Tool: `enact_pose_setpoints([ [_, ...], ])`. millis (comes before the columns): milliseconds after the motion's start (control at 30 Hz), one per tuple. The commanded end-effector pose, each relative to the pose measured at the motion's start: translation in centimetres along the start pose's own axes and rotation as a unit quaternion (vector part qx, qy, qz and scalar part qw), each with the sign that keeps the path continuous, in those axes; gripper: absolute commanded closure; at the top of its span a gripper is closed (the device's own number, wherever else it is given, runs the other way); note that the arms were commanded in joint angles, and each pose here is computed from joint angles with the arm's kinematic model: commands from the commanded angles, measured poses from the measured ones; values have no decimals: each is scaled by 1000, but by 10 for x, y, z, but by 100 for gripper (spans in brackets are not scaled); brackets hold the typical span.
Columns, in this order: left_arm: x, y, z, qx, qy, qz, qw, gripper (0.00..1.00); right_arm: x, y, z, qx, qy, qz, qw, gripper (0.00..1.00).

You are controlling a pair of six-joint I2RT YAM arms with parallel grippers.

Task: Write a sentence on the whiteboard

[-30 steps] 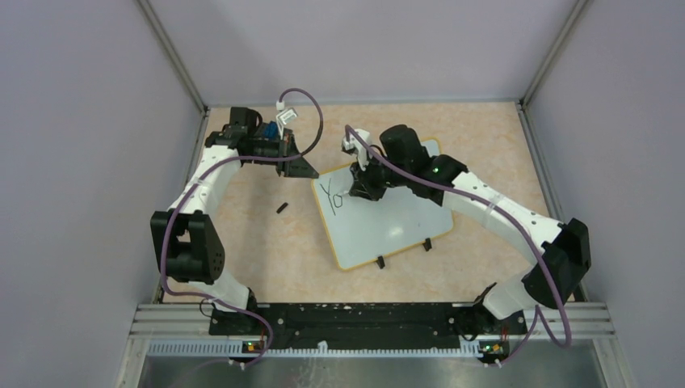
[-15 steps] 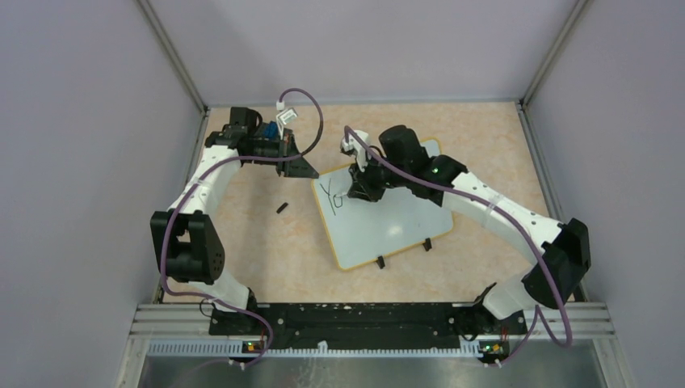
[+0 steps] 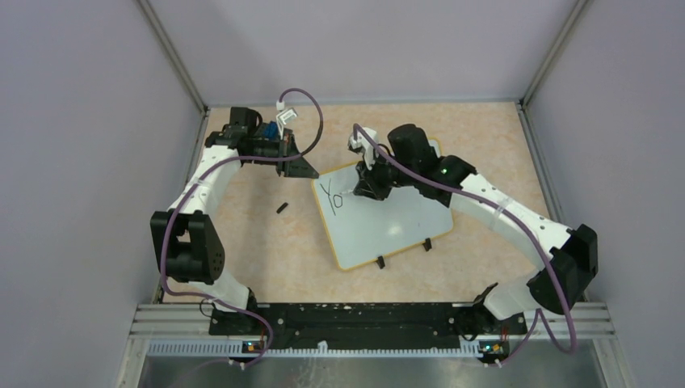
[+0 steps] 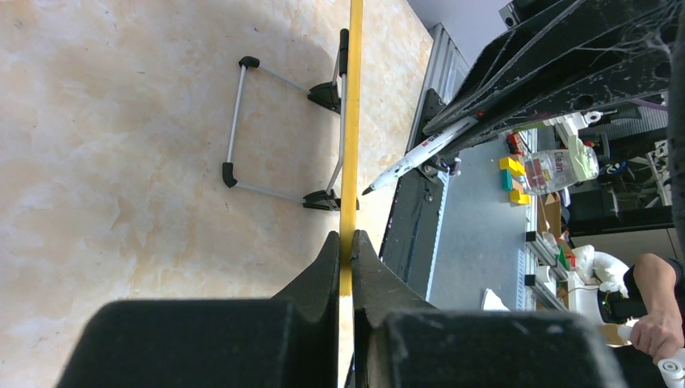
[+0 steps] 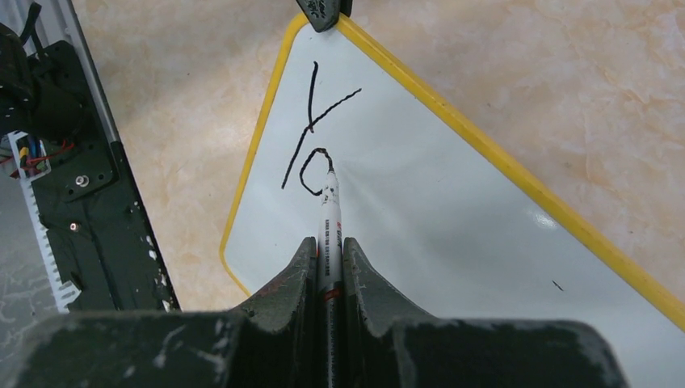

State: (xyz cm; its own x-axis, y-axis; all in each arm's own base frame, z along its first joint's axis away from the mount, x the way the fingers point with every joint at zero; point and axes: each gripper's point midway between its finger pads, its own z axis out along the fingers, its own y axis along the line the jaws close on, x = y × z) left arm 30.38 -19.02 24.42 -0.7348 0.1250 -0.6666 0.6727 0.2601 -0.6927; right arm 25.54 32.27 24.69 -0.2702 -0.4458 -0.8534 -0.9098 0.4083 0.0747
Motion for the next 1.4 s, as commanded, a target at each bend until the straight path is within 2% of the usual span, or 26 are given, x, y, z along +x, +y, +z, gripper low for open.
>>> enact_pose_setpoints([
  [0, 1, -14, -1, 8, -1, 10, 1000, 100, -3, -7, -3, 16, -11, -8, 1000, 100],
  [500, 1, -14, -1, 8, -1, 11, 1000, 100, 8, -25, 0, 43, 1, 6, 999, 100],
  [1067, 2, -12, 0, 6, 0, 8, 1000, 100, 32, -13, 0, 15, 28, 5, 999, 100],
  [1367, 2, -12, 0, 6, 0, 7, 1000, 100, 30, -23, -10, 35, 32, -1, 999, 100],
])
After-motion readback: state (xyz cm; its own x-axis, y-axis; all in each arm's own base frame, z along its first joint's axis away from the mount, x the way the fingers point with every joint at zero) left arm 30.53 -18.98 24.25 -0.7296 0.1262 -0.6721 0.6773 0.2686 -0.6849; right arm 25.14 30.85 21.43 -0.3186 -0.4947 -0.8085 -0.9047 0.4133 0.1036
